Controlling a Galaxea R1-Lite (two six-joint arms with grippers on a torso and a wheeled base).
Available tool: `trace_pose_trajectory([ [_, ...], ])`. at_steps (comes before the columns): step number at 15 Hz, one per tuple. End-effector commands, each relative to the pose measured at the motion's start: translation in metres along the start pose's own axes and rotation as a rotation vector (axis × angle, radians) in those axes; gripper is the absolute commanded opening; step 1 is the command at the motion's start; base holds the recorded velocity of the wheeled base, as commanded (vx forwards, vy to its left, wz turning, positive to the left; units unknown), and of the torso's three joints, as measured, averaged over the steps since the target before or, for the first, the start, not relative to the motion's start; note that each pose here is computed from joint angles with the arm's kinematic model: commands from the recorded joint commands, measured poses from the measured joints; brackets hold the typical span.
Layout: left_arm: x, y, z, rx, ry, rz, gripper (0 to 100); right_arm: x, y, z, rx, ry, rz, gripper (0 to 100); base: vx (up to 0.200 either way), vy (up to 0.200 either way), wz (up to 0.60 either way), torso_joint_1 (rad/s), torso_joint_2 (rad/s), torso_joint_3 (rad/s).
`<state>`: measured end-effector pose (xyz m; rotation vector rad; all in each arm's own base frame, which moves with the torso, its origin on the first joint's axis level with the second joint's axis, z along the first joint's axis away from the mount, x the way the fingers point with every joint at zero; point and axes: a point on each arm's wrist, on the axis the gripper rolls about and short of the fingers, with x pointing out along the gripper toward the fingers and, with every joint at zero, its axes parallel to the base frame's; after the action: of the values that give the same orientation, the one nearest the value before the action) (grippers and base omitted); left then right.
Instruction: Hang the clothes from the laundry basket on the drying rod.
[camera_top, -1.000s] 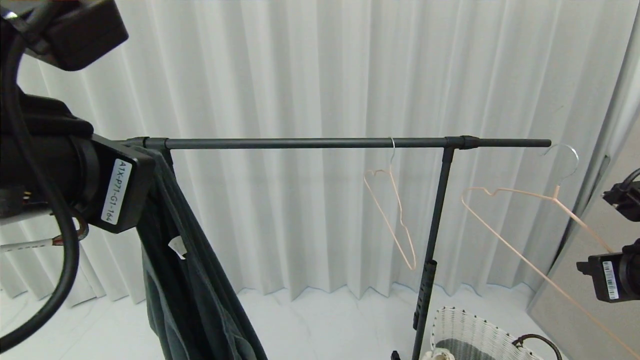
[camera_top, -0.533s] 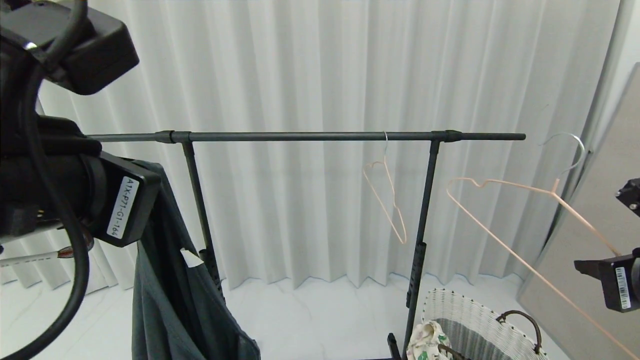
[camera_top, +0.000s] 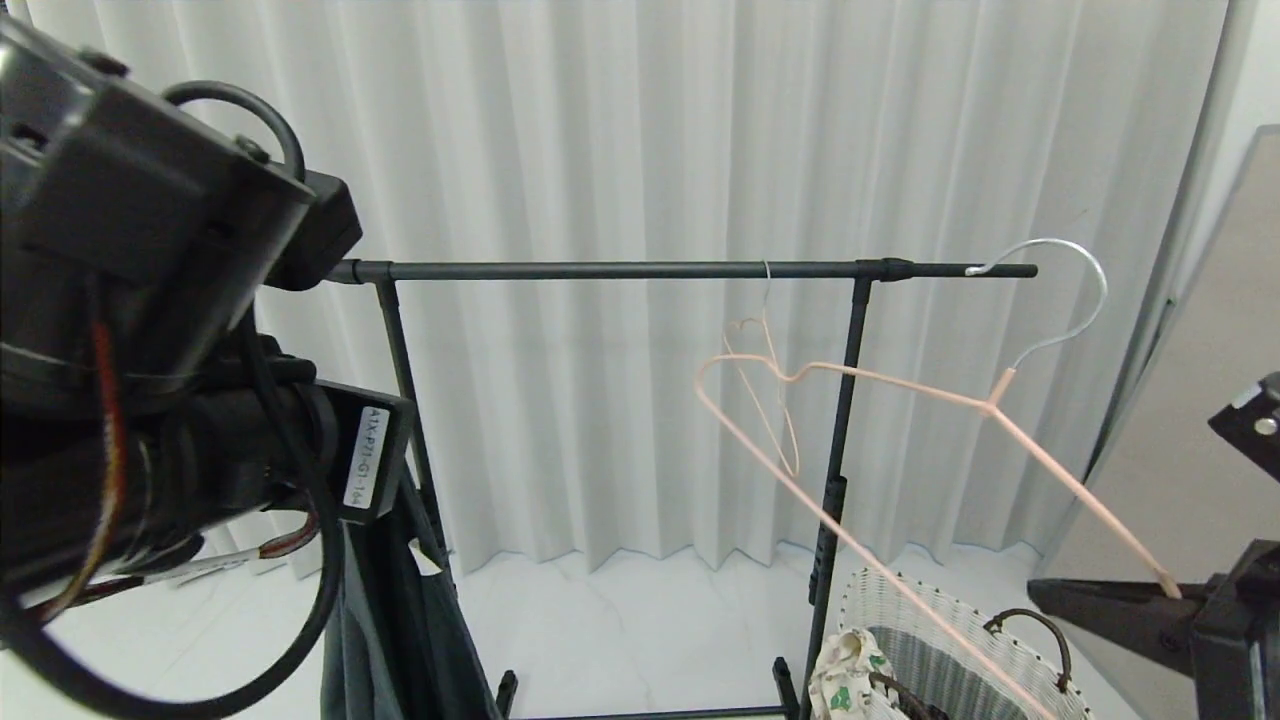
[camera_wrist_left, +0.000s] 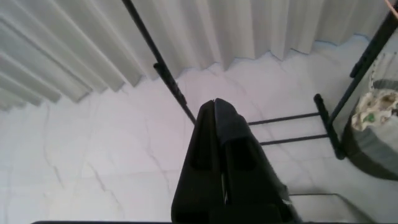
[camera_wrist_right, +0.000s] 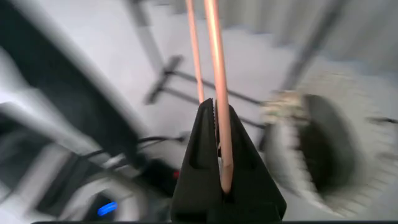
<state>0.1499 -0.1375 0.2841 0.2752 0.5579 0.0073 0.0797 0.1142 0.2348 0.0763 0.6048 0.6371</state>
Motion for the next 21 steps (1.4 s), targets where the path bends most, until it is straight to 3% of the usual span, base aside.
trace_pose_trajectory([
  [1,0.017,-0.012,0.004,-0.01,0.035,0.022,0,-0.011,0.029,-0.012,0.0,0.042,0.216,0,0.0,0.0,0.0,0.0,0.0,0.0],
  [6,0.019,-0.015,0.007,-0.051,0.013,0.016,0,-0.012,0.037,-0.012,-0.013,0.082,0.368,0,0.0,0.0,0.0,0.0,0.0,0.0],
  [13,0.015,-0.015,0.016,-0.083,-0.021,0.005,0,0.0,0.043,-0.014,-0.029,0.124,0.353,0,0.0,0.0,0.0,0.0,0.0,0.0],
  [16,0.019,-0.012,0.018,-0.101,-0.027,0.018,0,-0.003,0.044,-0.012,-0.052,0.113,0.419,0,0.0,0.0,0.0,0.0,0.0,0.0],
  [21,0.023,-0.006,0.019,-0.12,-0.023,0.043,0,0.001,0.046,-0.013,-0.067,0.13,0.431,0,0.0,0.0,0.0,0.0,0.0,0.0],
])
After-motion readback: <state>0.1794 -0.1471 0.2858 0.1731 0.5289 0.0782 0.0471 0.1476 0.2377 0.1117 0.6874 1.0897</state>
